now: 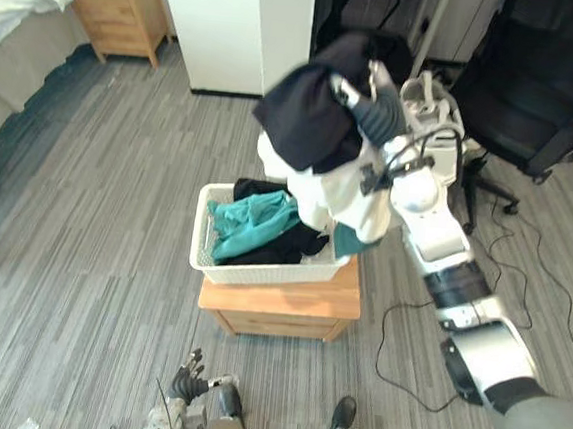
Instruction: Tidy the bed and pick cloth on bed and put in laundry
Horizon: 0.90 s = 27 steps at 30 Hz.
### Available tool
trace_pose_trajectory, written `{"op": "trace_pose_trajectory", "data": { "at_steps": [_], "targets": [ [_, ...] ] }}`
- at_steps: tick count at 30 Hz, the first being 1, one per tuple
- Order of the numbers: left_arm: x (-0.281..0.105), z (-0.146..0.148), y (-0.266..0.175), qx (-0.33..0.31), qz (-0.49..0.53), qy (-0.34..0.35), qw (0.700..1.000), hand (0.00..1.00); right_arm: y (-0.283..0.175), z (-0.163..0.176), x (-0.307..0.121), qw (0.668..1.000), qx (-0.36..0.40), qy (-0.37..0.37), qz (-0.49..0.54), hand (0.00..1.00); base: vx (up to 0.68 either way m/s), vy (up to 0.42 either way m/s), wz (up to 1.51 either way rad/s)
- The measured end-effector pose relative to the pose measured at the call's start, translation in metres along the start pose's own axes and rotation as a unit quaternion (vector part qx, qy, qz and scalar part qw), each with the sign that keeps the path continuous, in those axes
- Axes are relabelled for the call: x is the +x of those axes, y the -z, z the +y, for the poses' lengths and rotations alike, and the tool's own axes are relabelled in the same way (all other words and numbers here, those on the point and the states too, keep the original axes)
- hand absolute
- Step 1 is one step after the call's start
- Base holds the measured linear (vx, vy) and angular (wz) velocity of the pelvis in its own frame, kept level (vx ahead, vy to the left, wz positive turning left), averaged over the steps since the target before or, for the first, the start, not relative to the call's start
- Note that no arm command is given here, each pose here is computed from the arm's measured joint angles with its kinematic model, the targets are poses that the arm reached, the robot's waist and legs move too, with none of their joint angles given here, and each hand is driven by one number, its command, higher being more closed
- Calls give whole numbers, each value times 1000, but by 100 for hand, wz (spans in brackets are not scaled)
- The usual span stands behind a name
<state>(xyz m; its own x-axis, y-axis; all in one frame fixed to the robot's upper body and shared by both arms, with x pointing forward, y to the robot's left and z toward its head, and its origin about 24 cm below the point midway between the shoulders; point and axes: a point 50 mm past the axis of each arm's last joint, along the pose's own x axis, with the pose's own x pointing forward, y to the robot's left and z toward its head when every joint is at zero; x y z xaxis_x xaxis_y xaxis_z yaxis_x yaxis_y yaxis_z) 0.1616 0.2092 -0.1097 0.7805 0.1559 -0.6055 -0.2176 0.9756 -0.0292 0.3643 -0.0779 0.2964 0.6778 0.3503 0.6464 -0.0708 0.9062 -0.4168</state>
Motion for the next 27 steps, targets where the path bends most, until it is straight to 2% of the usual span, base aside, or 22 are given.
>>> {"op": "trace_pose_trajectory", "data": {
  "at_steps": [6,11,12,16,19,27],
  "targets": [
    [16,2,-36,-13,-61,-13,998,0,15,-9,13,998,-9,35,54,100,-79,-20,3],
    [18,1,-41,-24,-69,-15,997,0,31,-2,8,994,11,44,99,100,-17,1,3],
    [18,1,-42,-25,-70,-16,997,0,41,8,-1,992,16,45,116,0,0,0,0],
    [21,-3,-49,-31,-79,-16,996,0,82,32,-26,977,11,19,212,0,8,6,0],
    [25,-8,-62,-33,-102,-12,994,0,105,38,-42,961,-30,-3,276,0,8,20,6],
    [27,-9,-63,-31,-102,-14,994,0,92,49,-35,961,-151,-44,227,0,11,28,5]
  ]
}}
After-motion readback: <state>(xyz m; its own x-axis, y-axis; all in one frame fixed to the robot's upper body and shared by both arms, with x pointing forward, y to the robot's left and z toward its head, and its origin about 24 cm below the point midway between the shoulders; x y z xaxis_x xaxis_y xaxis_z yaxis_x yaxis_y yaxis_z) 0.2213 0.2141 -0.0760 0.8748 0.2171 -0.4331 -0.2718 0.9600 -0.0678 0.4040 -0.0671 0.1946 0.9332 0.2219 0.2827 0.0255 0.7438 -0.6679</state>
